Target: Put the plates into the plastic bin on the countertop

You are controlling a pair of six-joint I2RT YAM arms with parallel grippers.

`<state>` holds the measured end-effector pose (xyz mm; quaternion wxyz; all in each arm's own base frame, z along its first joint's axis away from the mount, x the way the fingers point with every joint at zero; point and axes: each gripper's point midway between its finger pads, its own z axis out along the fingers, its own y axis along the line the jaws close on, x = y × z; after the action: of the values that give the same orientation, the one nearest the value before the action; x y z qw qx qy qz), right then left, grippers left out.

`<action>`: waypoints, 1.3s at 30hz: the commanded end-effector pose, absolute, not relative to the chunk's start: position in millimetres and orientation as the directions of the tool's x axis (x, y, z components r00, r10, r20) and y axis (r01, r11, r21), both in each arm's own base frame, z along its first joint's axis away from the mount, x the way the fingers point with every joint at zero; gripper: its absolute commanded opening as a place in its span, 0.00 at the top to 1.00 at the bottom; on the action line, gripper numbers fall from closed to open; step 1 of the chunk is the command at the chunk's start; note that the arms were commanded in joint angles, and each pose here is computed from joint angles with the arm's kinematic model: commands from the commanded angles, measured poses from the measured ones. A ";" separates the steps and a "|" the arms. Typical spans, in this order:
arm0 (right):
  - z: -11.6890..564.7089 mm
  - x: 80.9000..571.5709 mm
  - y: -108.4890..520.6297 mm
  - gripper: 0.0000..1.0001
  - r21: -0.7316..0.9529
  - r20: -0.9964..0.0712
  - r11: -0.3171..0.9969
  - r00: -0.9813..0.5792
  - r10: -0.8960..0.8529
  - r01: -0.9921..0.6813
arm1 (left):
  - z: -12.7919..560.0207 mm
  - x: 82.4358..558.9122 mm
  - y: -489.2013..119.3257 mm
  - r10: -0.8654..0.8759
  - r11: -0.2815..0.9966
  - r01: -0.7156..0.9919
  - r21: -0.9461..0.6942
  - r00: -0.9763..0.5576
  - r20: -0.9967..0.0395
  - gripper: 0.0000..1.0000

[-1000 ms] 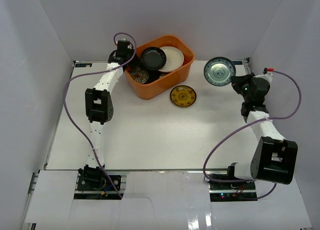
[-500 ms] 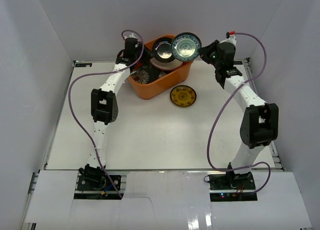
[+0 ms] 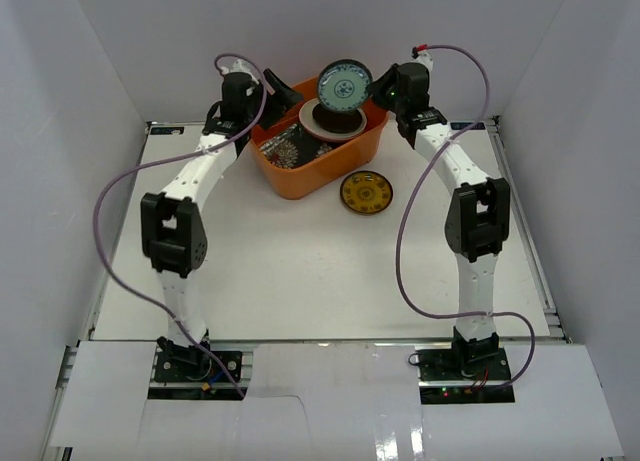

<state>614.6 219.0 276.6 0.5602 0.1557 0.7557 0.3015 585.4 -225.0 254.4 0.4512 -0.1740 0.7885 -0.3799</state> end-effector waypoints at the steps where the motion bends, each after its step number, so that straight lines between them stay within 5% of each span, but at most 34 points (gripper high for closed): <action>1: 294.2 626.1 232.7 0.75 0.630 -0.758 0.767 -0.312 0.573 -0.122 | 378.6 504.2 -231.9 -0.613 0.651 0.277 -0.707 -0.357 -0.704 0.18; 3: 301.0 628.0 236.2 0.40 0.630 -0.757 0.764 -0.330 0.564 -0.138 | 372.8 457.4 -251.7 -0.590 0.653 0.288 -0.700 -0.385 -0.709 0.26; 7: 320.8 596.3 211.1 0.30 0.582 -0.800 0.797 -0.290 0.525 -0.163 | 245.7 392.2 -284.7 -0.486 0.727 0.160 -0.668 -0.567 -0.665 0.27; 11: 338.4 522.6 156.3 0.37 0.515 -0.852 0.842 -0.202 0.483 -0.159 | 179.9 341.9 -300.2 -0.424 0.741 0.119 -0.661 -0.681 -0.598 0.27; 13: 289.6 485.2 125.6 0.44 0.487 -0.859 0.868 -0.230 0.457 -0.092 | 184.9 318.5 -301.9 -0.398 0.734 0.176 -0.656 -0.671 -0.625 0.28; 17: 171.9 431.0 122.3 0.37 0.490 -0.792 0.868 -0.458 0.404 -0.080 | 237.1 274.6 -296.7 -0.353 0.683 0.360 -0.636 -0.599 -0.719 0.21; 24: 76.7 408.7 135.7 0.32 0.572 -0.642 0.820 -0.630 0.437 -0.014 | 266.3 217.7 -242.9 -0.315 0.674 0.464 -0.575 -0.523 -0.792 0.02; 32: 31.5 422.6 157.8 0.36 0.731 -0.469 0.676 -0.654 0.594 0.091 | 252.4 196.9 -171.3 -0.291 0.812 0.351 -0.466 -0.449 -0.845 0.02; 38: 9.2 441.9 152.5 0.63 0.712 -0.431 0.674 -0.636 0.641 0.197 | 256.7 197.4 -160.0 -0.243 0.844 0.359 -0.398 -0.406 -0.881 0.02; 39: 7.8 443.8 152.2 0.75 0.711 -0.427 0.673 -0.634 0.645 0.205 | 257.6 198.0 -158.8 -0.237 0.848 0.360 -0.390 -0.400 -0.885 0.02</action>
<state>440.3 156.7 28.4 0.3679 0.2151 0.8391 0.3381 194.9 -171.5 260.5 0.5343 0.0264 0.7845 -0.3138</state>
